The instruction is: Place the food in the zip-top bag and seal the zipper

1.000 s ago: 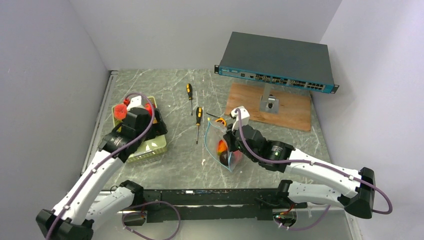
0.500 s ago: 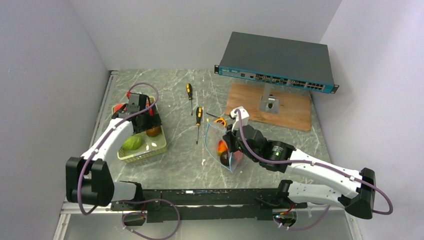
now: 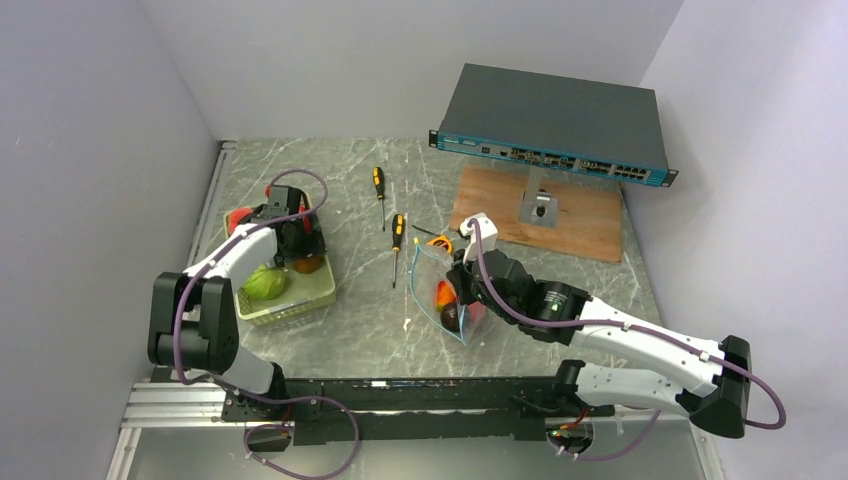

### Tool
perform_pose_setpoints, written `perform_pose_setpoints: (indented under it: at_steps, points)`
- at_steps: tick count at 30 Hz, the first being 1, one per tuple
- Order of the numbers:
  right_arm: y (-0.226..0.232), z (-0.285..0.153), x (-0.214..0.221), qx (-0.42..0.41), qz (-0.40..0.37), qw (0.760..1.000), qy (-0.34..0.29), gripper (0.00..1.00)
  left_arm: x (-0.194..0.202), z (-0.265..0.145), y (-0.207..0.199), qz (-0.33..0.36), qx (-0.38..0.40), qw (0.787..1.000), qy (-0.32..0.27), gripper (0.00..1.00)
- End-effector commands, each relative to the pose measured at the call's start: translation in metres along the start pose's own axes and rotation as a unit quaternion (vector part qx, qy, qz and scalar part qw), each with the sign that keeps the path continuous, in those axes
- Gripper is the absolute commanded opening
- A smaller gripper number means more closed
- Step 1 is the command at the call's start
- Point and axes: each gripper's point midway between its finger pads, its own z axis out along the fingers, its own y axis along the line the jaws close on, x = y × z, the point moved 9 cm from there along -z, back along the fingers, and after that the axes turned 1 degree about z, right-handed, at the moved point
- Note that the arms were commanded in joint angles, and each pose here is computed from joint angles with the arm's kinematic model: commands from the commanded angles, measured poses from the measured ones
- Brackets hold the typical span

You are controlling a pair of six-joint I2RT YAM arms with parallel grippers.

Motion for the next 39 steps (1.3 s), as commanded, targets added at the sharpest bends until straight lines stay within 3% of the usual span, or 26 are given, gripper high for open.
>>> perform_pose_setpoints:
  at_steps: [1, 8, 13, 22, 33, 36, 39]
  points:
    - [0.002, -0.006, -0.019, 0.005, -0.005, 1.0, -0.021, 0.0, -0.019, 0.008, -0.007, -0.001, 0.007, 1.0, -0.021, 0.93]
    - [0.001, -0.008, -0.018, 0.0, 0.003, 1.0, -0.023, 0.0, -0.01, 0.025, -0.004, -0.005, -0.001, 1.0, 0.01, 0.81]
    - [0.001, -0.009, -0.018, -0.001, 0.0, 1.0, -0.024, 0.0, -0.007, 0.023, -0.003, -0.003, 0.004, 1.0, 0.015, 0.56]
    - [-0.001, -0.013, -0.018, -0.002, 0.005, 1.0, -0.029, 0.0, -0.003, -0.005, 0.0, -0.008, 0.026, 1.0, -0.004, 0.31]
    - [0.0, -0.012, -0.019, -0.005, 0.005, 1.0, -0.029, 0.0, 0.002, -0.065, 0.007, -0.005, 0.074, 0.996, -0.05, 0.23]
    - [0.001, -0.013, -0.02, -0.006, 0.009, 0.999, -0.032, 0.0, 0.007, -0.089, -0.002, 0.002, 0.16, 0.985, -0.058, 0.23]
    - [0.001, -0.013, -0.02, -0.008, 0.013, 0.999, -0.035, 0.0, 0.012, -0.119, -0.015, 0.012, 0.271, 0.959, -0.076, 0.23]
